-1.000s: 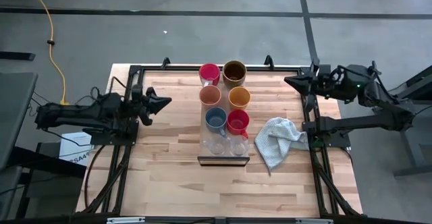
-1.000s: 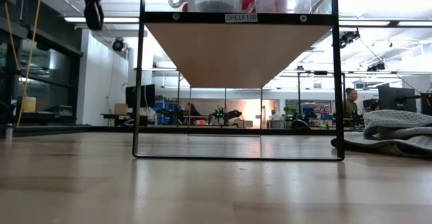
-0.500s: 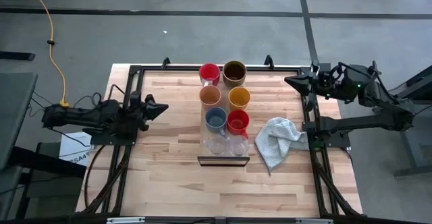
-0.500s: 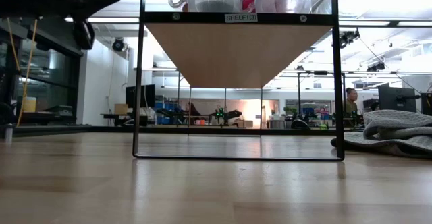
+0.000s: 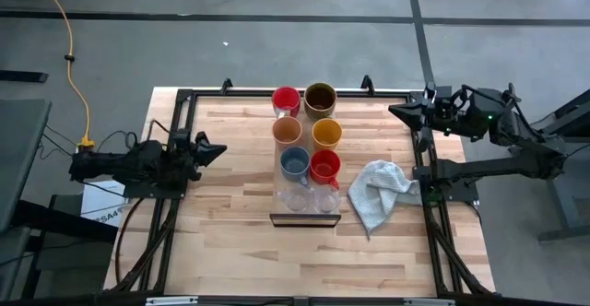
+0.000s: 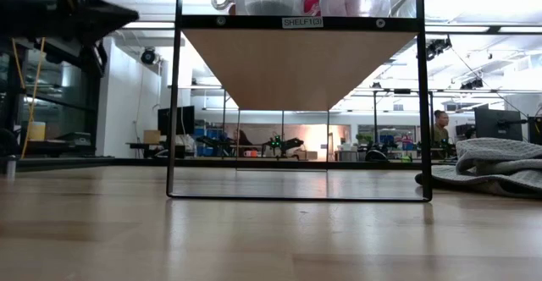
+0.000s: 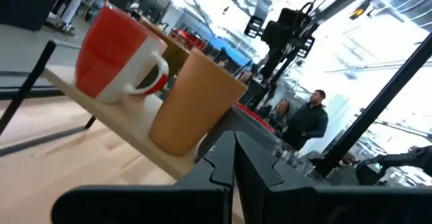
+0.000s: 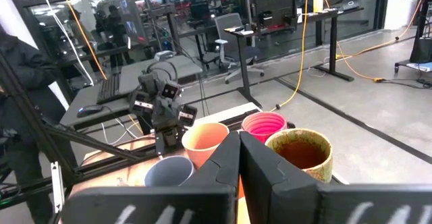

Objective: Stack small to large cups/mugs on shelf
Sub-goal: Return to Home Position

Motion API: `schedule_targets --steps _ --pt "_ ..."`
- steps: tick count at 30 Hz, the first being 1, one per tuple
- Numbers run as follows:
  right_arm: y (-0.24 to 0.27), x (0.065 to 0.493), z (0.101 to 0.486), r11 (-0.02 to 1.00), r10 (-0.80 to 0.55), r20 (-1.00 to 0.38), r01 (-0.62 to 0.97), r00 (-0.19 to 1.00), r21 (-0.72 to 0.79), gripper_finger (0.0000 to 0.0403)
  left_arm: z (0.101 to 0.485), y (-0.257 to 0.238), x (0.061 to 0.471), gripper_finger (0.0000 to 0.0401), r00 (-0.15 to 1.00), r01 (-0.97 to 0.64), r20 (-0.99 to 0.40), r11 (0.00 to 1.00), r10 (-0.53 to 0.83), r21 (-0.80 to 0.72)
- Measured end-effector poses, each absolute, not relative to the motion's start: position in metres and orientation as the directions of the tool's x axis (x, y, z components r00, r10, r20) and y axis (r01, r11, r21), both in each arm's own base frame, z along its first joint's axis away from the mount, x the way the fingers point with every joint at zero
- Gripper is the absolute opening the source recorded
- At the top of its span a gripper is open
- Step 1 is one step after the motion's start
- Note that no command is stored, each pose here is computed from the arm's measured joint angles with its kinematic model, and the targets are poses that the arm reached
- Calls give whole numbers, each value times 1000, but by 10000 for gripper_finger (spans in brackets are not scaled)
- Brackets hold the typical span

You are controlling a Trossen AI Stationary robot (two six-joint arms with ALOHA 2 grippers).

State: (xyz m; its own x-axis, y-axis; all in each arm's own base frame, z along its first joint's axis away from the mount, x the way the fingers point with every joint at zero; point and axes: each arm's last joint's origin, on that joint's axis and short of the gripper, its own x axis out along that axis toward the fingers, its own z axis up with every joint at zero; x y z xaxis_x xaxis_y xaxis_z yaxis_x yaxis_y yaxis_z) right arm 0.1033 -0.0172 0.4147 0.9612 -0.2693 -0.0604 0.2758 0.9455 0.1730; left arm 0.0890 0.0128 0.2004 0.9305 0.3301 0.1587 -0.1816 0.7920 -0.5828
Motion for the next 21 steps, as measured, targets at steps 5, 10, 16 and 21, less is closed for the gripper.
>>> schedule_targets --steps 5,10,16,21 --pt "-17 103 415 941 -270 -60 277 961 195 0 177 13 95 0 939 -190 121 780 321 -596" --pt "-17 103 414 937 -266 -68 274 962 216 0 170 11 96 0 963 -195 50 811 265 -551" --pt "-16 103 411 949 -215 -95 231 972 212 0 169 9 98 0 984 -140 28 864 175 -484" --pt "-14 100 404 951 -184 -172 220 968 218 0 168 8 98 1 986 -137 20 880 164 -455"
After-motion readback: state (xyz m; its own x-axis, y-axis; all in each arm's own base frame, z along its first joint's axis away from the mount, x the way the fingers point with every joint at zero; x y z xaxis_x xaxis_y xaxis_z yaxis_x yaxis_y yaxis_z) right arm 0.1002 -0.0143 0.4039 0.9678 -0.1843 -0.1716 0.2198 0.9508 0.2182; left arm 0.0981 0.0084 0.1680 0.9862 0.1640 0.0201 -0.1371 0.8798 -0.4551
